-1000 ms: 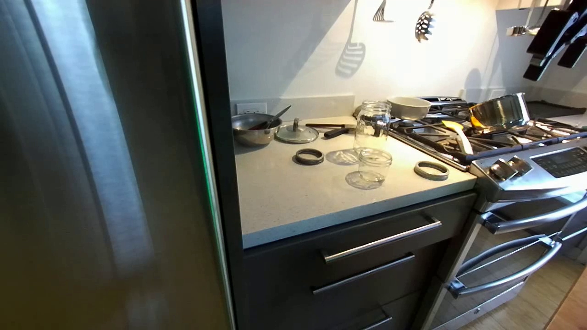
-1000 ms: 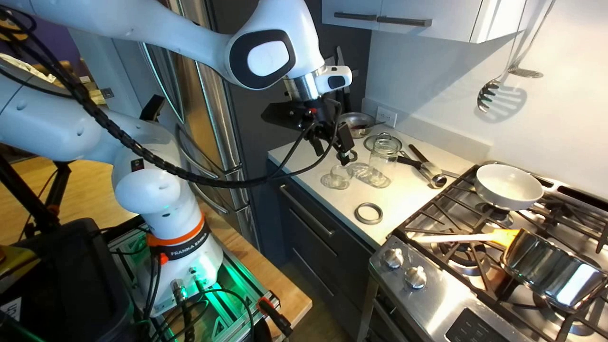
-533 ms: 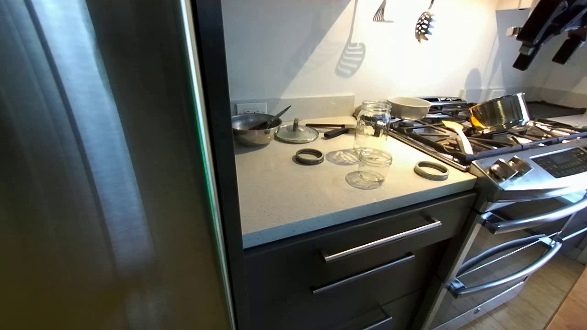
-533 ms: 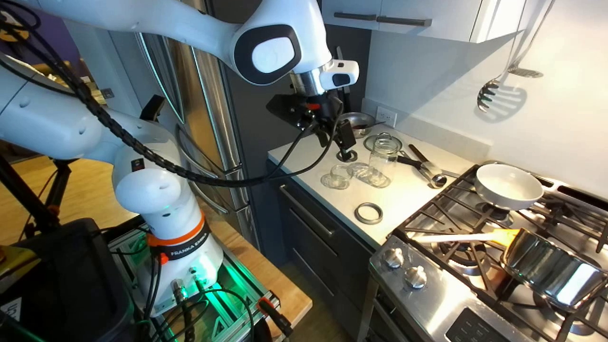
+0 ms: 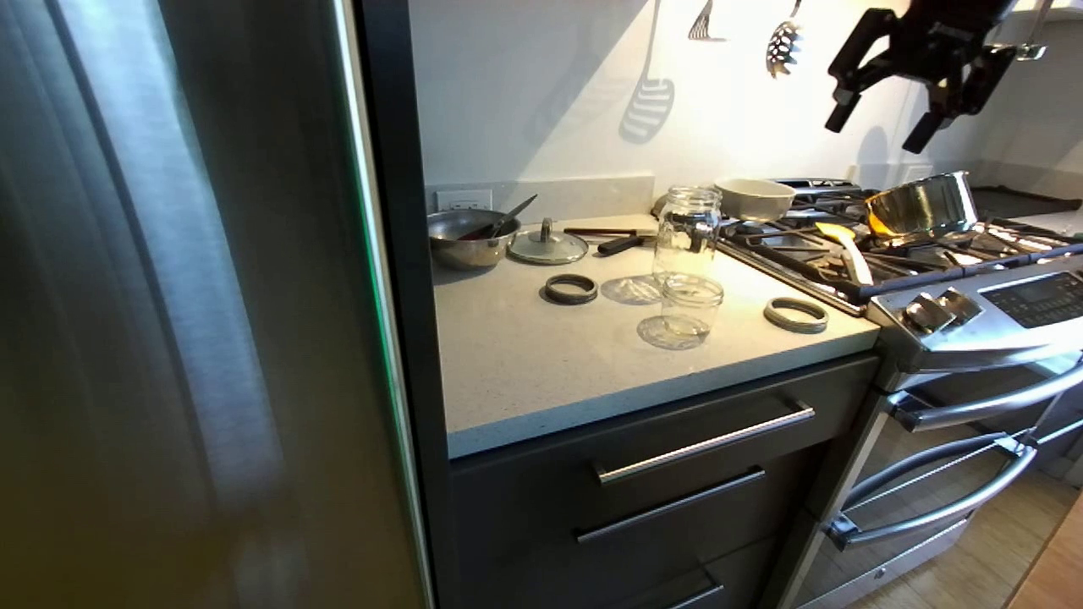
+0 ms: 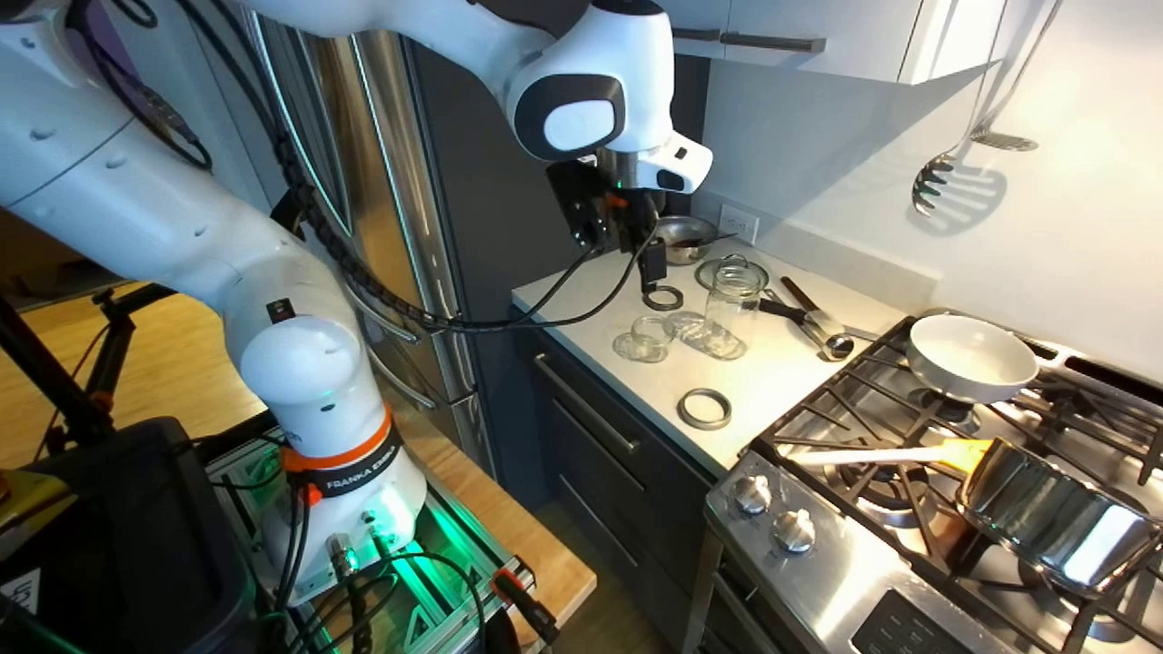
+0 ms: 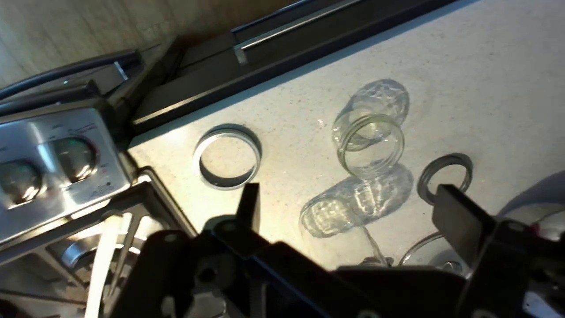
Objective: Press a button on the white device
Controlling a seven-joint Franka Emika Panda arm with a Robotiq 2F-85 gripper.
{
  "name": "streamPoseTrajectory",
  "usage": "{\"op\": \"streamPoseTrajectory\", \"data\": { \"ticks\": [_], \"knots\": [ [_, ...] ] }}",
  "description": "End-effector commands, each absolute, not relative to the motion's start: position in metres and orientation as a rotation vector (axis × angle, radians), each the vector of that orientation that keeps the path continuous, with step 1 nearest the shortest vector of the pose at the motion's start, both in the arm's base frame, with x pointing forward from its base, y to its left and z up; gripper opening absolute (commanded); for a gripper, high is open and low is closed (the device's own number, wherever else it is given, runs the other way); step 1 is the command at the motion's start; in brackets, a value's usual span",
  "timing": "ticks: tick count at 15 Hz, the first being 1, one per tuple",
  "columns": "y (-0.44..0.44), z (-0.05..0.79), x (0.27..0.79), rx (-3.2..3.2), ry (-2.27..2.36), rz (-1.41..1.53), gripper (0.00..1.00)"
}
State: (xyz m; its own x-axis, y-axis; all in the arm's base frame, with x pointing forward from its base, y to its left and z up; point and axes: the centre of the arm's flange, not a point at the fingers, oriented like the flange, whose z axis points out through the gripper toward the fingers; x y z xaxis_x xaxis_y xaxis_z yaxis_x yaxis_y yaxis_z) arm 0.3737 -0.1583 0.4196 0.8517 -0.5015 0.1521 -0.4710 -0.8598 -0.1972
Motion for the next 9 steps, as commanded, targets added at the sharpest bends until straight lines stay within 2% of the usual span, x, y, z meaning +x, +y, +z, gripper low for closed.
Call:
{"op": "streamPoseTrajectory", "data": {
  "ticks": [1,7,8,9],
  "knots": [
    [-0.153,0.407,0.423,-2.693,0.826,-0.175,1.00],
    [-0.123,0.385,0.466,-2.467,0.919,0.080,1.00],
    [-0.121,0.391,0.446,-2.526,0.872,-0.006,1.00],
    [-0.120,0.388,0.451,-2.511,0.880,0.026,1.00]
  ]
}}
